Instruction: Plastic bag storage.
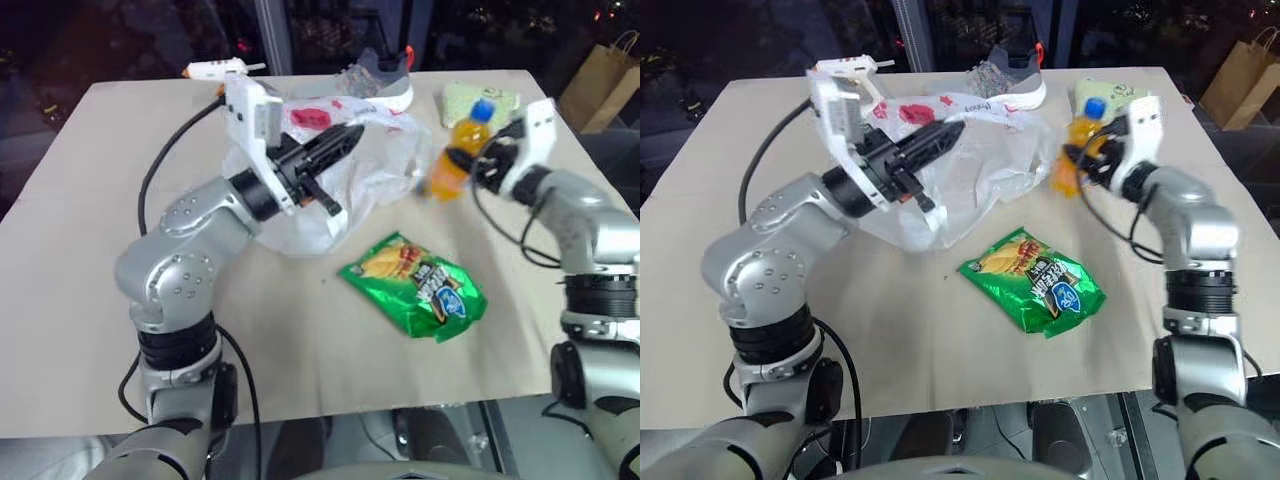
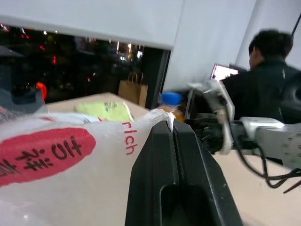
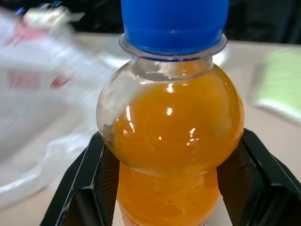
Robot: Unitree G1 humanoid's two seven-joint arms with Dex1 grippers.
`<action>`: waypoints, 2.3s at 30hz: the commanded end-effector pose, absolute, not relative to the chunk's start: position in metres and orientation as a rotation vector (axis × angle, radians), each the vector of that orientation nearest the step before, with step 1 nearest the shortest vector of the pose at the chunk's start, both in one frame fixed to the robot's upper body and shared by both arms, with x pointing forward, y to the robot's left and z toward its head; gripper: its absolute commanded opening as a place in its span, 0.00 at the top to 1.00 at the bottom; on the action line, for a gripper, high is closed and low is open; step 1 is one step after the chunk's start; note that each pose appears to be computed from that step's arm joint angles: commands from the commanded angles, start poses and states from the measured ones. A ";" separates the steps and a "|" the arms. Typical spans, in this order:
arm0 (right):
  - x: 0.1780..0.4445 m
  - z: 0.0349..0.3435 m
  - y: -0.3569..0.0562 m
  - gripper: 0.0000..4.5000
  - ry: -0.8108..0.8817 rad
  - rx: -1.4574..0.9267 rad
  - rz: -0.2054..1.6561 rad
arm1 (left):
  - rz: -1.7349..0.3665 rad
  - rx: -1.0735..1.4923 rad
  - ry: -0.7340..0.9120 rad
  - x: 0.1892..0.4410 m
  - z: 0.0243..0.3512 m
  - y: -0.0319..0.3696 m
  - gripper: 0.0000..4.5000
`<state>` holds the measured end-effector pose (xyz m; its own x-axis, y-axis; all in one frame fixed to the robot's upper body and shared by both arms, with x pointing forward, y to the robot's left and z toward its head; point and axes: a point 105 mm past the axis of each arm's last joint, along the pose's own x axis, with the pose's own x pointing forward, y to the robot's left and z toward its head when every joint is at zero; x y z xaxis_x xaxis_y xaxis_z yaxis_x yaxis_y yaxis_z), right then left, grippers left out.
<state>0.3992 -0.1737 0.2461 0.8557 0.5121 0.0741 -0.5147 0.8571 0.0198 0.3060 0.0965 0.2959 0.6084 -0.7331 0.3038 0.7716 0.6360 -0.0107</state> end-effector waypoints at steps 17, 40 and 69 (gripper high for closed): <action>0.368 0.310 0.007 0.48 -0.300 0.222 1.018 | -0.633 -0.422 -0.267 0.308 0.298 0.168 1.00; 0.367 0.299 -0.038 0.01 -0.217 0.002 1.007 | -0.522 -0.521 -0.317 0.315 0.305 0.188 1.00; 0.267 0.106 -0.145 0.01 0.672 -0.052 0.979 | -0.541 -0.495 -0.277 0.315 0.295 0.186 1.00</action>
<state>0.2637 -0.1471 0.1024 0.3539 0.7455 -0.5648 -0.8068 0.5488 0.2188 0.3222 0.1883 0.2854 0.8456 -0.4119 0.3397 0.5272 0.7443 -0.4100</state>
